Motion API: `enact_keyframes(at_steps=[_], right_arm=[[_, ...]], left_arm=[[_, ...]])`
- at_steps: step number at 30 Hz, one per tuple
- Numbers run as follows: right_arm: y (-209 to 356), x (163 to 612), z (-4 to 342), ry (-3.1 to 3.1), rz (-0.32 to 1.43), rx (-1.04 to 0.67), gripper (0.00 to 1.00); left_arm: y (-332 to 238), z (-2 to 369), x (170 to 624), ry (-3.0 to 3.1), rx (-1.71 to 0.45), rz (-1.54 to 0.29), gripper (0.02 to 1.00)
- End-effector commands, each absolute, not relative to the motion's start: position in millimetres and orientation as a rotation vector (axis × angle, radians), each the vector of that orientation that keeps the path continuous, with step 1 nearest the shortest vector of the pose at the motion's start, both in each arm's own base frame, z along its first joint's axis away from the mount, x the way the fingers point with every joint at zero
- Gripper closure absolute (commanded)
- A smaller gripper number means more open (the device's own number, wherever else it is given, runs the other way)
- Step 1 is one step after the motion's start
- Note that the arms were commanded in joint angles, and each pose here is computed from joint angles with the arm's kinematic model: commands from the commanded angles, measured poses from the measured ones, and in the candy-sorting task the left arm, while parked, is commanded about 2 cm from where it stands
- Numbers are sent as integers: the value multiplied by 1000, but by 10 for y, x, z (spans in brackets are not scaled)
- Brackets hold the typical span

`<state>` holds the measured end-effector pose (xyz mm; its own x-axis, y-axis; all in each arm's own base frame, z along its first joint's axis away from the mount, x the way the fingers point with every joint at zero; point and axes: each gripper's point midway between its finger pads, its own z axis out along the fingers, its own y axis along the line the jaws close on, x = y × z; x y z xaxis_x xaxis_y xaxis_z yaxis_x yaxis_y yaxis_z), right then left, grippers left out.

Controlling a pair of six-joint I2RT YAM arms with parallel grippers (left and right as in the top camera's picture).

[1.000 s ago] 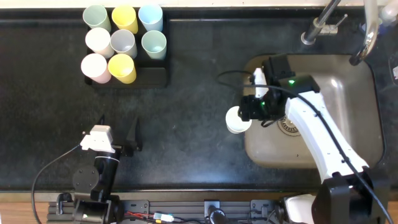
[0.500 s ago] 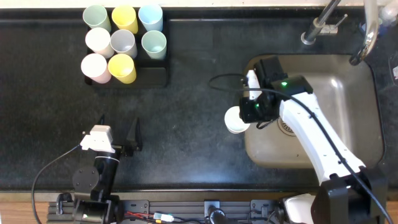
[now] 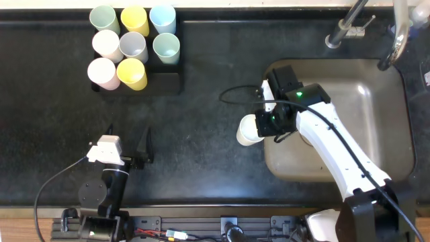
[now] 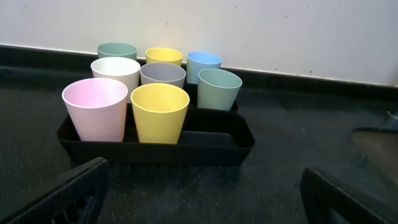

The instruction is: Store Cups

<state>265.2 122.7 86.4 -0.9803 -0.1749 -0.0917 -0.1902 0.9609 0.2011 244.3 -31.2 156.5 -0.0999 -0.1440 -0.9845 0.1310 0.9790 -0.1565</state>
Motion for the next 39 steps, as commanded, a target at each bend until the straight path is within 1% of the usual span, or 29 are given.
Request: enact_keyframes(at_steps=[1, 3, 10, 11, 13, 16, 18, 20, 28, 32, 39], right_arm=[[1358, 2728, 997, 2994, 338, -285, 958], [1486, 2859, 1212, 2929, 367, -281, 958], [2075, 3472, 2473, 2585, 500, -229, 958], [2171, 3534, 2608, 2553, 516, -232, 958], [2399, 3638, 2813, 2509, 546, -271, 958], [2746, 3783, 2966, 2474, 565, -332, 958], [2939, 3877, 2966, 2469, 546, -360, 956], [3110, 3961, 2874, 2487, 526, -383, 958], [3484, 3968, 2094, 2657, 448, -472, 958], [3551, 4006, 1851, 2699, 435, -455, 956], [3604, 4032, 1660, 2731, 427, -434, 958]], left_arm=[[-325, 1578, 2436, 1647, 13, -226, 18], [-325, 1578, 2436, 1647, 13, -226, 20], [-325, 1577, 2436, 1648, 13, -226, 18], [-325, 1577, 2436, 1648, 13, -226, 18], [-325, 1577, 2436, 1648, 13, -226, 18], [-325, 1577, 2436, 1648, 13, -226, 18], [-325, 1577, 2436, 1648, 13, -226, 18], [-325, 1577, 2436, 1648, 13, -226, 18], [-325, 1577, 2436, 1648, 13, -226, 18], [-325, 1577, 2436, 1648, 13, -226, 18], [-325, 1577, 2436, 1648, 13, -226, 20]])
